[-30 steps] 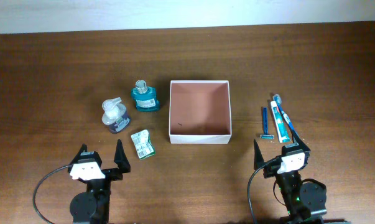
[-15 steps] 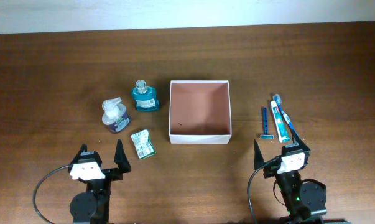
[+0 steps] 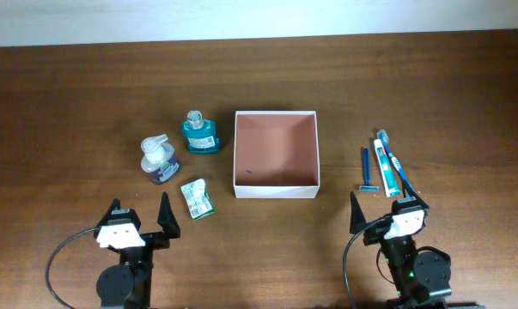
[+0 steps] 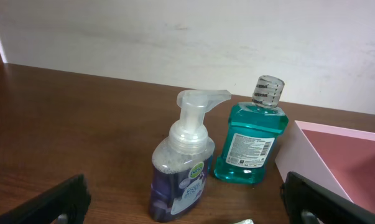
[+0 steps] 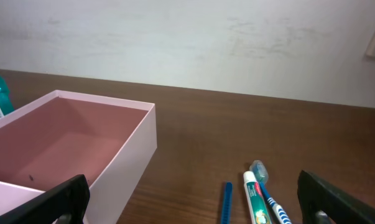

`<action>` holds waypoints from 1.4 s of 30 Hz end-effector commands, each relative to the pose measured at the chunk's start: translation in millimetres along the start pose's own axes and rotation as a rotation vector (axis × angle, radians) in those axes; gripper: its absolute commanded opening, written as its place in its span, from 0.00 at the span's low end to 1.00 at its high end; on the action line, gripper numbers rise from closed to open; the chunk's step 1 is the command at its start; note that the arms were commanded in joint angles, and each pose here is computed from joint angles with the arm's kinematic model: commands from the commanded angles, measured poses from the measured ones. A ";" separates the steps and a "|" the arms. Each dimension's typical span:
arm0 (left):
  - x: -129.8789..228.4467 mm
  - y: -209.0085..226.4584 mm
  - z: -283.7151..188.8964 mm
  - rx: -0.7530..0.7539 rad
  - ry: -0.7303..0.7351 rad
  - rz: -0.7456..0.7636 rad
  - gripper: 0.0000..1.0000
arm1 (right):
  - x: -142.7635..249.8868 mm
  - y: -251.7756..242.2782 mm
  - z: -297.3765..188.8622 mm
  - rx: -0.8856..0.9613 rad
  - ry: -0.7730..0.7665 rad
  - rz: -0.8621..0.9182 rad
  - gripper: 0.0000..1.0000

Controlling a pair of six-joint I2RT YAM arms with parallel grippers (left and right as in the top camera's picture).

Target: Pack container

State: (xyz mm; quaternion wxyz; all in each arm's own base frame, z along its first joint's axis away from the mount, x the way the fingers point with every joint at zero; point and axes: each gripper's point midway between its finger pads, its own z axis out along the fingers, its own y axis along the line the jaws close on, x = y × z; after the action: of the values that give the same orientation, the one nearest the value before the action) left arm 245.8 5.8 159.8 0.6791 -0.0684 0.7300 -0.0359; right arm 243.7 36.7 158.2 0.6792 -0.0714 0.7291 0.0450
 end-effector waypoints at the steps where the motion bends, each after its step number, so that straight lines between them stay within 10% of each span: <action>1: 2.7 0.2 0.2 0.003 0.001 0.009 0.99 | 1.2 -0.2 -0.3 -0.001 0.002 0.030 0.98; 16: 2.7 0.2 0.2 0.003 0.001 0.009 0.99 | -74.7 -17.3 -9.9 0.084 0.066 0.044 0.98; 42: 2.7 0.2 0.2 0.003 0.001 0.009 0.99 | -86.3 -24.1 79.2 0.068 0.746 0.019 0.98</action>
State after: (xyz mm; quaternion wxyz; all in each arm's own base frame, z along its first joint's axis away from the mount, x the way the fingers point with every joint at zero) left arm 245.8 5.8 159.2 0.6782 -0.0686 0.7308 -0.0360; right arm 326.8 34.0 238.6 0.3724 -0.0567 0.9263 0.0068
